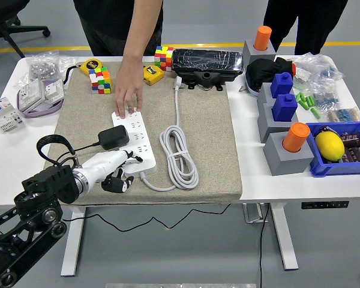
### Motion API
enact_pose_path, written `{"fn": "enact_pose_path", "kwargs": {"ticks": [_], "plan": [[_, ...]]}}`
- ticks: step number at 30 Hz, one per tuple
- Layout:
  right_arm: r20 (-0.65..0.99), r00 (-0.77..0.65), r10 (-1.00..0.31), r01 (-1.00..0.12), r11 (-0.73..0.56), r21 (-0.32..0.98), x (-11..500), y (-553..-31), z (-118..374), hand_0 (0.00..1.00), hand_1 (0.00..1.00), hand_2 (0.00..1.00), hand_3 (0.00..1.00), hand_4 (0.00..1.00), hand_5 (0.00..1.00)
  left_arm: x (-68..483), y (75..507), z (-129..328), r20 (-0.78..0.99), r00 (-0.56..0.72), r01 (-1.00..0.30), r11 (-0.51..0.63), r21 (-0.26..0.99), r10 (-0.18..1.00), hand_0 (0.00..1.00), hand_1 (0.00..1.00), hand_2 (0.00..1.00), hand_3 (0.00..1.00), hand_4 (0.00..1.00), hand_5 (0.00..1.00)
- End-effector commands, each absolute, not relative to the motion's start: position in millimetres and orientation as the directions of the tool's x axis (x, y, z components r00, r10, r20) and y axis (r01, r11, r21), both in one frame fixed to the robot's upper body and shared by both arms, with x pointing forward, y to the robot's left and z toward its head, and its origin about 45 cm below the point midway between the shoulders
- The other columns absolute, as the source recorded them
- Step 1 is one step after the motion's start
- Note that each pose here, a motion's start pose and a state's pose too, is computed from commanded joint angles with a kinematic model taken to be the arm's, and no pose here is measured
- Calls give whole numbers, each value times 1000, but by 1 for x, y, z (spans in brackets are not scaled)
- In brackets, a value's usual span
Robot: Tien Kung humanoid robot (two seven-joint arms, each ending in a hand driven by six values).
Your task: Pick up the plug,place it near the board,insert it into the board,press the button
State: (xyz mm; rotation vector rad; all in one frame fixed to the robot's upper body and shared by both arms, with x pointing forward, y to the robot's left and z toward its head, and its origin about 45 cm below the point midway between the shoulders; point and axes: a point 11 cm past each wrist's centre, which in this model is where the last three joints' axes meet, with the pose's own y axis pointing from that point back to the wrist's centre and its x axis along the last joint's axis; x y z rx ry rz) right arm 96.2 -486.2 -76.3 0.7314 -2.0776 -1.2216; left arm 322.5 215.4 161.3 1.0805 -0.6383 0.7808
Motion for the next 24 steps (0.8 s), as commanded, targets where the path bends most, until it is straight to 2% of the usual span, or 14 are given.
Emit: {"fn": "enact_pose_path", "kwargs": {"ticks": [24], "plan": [[222, -662, -716, -160, 424, 891, 101, -487, -74, 823, 762, 753, 793, 998, 998, 322, 220, 141, 756, 616, -786, 244, 569, 220, 154, 20, 133, 836, 470, 2]]}}
